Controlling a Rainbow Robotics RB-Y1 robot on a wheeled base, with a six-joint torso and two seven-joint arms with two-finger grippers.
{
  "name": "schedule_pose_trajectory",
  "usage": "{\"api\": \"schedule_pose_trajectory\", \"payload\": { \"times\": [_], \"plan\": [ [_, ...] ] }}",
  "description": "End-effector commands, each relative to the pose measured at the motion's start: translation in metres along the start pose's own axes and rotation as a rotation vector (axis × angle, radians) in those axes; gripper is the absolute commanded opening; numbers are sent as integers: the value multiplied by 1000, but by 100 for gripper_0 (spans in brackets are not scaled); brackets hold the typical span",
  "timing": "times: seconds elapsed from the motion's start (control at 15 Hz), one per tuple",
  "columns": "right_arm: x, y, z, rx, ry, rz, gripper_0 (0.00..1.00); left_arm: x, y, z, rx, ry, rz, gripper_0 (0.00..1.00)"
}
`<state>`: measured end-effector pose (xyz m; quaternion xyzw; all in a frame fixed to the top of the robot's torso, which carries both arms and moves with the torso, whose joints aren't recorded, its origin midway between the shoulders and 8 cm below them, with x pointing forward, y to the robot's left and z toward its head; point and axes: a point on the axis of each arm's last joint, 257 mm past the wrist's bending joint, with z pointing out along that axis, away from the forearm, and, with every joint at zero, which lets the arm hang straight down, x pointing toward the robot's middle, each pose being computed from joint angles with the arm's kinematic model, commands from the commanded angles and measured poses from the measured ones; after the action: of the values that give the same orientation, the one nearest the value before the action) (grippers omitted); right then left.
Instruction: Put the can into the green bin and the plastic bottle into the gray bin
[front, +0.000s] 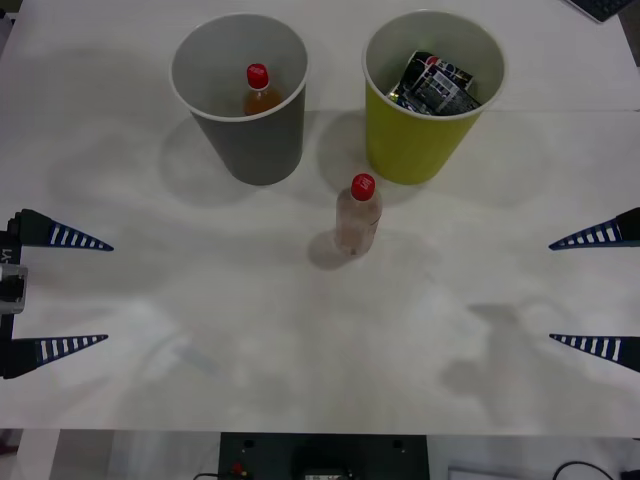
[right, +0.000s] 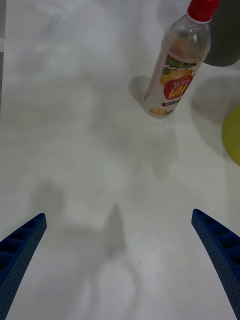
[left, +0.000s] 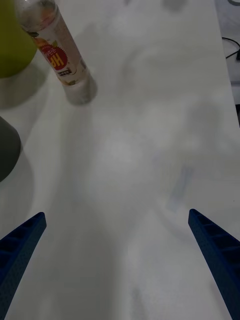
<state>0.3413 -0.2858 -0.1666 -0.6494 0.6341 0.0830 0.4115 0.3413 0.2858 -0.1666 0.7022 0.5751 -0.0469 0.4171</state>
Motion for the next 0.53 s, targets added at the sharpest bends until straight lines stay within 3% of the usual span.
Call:
{"api": "schedule_pose_trajectory", "payload": {
  "times": [0.07,0.13,0.33,0.53],
  "plan": [
    [0,0,0,0,0,0,100,0,0,0,0,0,0,98],
    [5,14,6,-25,-6,31,100,0,0,0,0,0,0,98],
    [0,14,4,-30,-21,36,100,0,0,0,0,0,0,98],
    [-1,7,5,2,-34,34,100,0,0,0,0,0,0,98]
  ]
}}
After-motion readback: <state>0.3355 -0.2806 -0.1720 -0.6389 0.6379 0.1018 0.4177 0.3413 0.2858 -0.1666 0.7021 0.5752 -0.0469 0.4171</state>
